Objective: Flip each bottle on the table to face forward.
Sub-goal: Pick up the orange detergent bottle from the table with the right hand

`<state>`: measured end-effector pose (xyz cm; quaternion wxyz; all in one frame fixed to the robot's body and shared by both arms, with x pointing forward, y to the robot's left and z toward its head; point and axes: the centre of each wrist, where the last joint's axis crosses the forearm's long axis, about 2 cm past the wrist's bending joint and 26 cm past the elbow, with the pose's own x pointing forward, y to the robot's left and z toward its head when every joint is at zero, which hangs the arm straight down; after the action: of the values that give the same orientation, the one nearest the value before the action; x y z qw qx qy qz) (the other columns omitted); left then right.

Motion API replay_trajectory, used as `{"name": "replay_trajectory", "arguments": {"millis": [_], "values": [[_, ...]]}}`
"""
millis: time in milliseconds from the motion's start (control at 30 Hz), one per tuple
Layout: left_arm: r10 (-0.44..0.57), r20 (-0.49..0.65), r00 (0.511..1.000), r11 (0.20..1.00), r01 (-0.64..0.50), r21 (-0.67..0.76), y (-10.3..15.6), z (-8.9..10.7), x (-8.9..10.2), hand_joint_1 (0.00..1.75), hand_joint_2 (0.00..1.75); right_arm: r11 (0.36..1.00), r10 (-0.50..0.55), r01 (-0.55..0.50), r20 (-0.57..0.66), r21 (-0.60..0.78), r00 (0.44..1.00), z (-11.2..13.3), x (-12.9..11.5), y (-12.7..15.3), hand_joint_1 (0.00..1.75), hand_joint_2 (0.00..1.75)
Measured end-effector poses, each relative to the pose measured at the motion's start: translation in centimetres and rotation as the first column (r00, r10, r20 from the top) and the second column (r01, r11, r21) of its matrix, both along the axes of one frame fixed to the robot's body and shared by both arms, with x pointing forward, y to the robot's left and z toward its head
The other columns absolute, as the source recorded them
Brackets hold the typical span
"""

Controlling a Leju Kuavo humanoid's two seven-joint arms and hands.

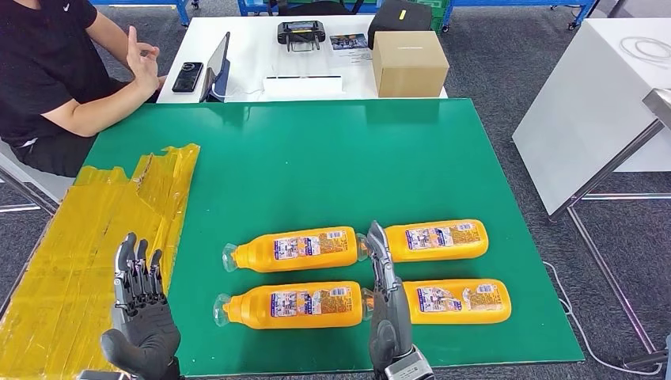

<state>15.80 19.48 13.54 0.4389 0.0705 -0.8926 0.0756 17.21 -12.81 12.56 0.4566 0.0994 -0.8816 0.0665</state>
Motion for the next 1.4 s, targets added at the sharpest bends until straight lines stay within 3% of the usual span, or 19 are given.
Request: {"name": "replay_trajectory", "arguments": {"millis": [300,433,733,1133,1400], "values": [[-0.009,-0.011,1.000,1.000,0.009,-0.002,-0.1,-0.3,0.0,0.00,0.00,0.997,-0.017,0.017,0.002,-0.072,1.000,0.0,0.2,0.2,0.00,0.00],[-0.023,-0.014,1.000,1.000,0.023,0.007,-0.2,-0.4,-0.1,0.00,0.00,0.993,-0.029,0.028,-0.008,-0.112,1.000,0.1,0.4,0.3,0.00,1.75],[-0.031,-0.006,0.999,0.999,0.031,-0.026,0.1,-0.2,0.4,0.00,0.00,0.958,-0.042,0.026,-0.048,-0.286,0.998,0.8,2.1,0.0,0.00,1.75],[-0.013,0.002,1.000,0.999,0.013,-0.030,0.5,-0.1,0.9,0.00,0.00,0.949,-0.033,0.017,-0.044,-0.313,0.998,0.7,3.0,-0.1,0.00,1.75],[-0.039,0.011,0.999,0.997,0.039,-0.061,0.3,0.0,1.4,0.00,0.00,0.901,0.011,-0.073,-0.146,-0.427,0.989,0.6,4.8,0.3,0.00,1.75]]}}
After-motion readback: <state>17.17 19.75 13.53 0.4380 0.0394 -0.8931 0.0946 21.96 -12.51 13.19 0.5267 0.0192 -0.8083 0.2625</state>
